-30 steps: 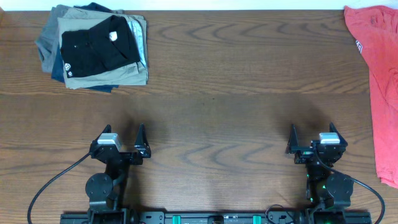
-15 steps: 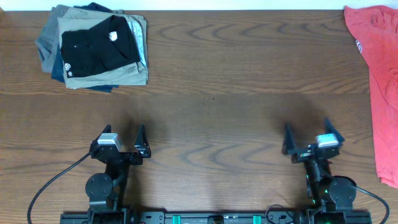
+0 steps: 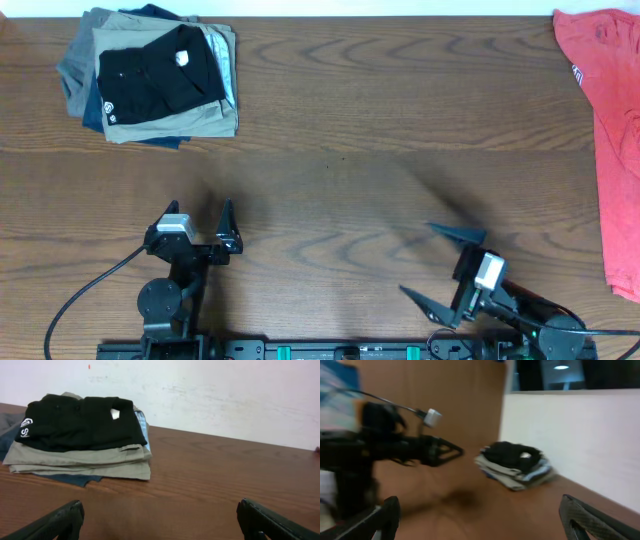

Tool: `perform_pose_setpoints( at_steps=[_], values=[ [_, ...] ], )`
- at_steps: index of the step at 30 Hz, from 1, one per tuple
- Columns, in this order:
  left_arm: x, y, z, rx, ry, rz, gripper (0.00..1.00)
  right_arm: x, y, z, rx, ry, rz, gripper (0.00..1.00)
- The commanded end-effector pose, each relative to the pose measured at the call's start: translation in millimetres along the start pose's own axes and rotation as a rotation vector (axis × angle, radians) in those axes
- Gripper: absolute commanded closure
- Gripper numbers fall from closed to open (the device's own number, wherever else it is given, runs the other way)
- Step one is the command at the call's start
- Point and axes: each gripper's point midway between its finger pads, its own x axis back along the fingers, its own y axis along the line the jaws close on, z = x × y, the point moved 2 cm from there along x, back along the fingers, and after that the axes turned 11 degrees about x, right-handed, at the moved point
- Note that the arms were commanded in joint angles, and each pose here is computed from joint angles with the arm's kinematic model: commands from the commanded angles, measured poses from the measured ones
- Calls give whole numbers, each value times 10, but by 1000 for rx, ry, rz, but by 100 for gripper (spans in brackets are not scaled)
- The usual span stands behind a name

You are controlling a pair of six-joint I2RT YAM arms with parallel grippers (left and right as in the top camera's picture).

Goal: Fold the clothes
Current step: 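Reach the right gripper to the red shirt at the right edge and grasp it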

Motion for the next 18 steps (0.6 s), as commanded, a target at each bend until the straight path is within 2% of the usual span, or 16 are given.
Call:
perform_pose_setpoints(
  at_steps=[1,8,18],
  values=[
    [-9,52,140,1,49,-13,2,-3,102,-44,-145,-8,-61,1],
    [-9,51,140,1,49,-13,2,-5,-21,-93,-212,-37,18,1],
    [-9,51,140,1,49,-13,2,-19,-334,-623,-62,-55,164,1]
  ],
)
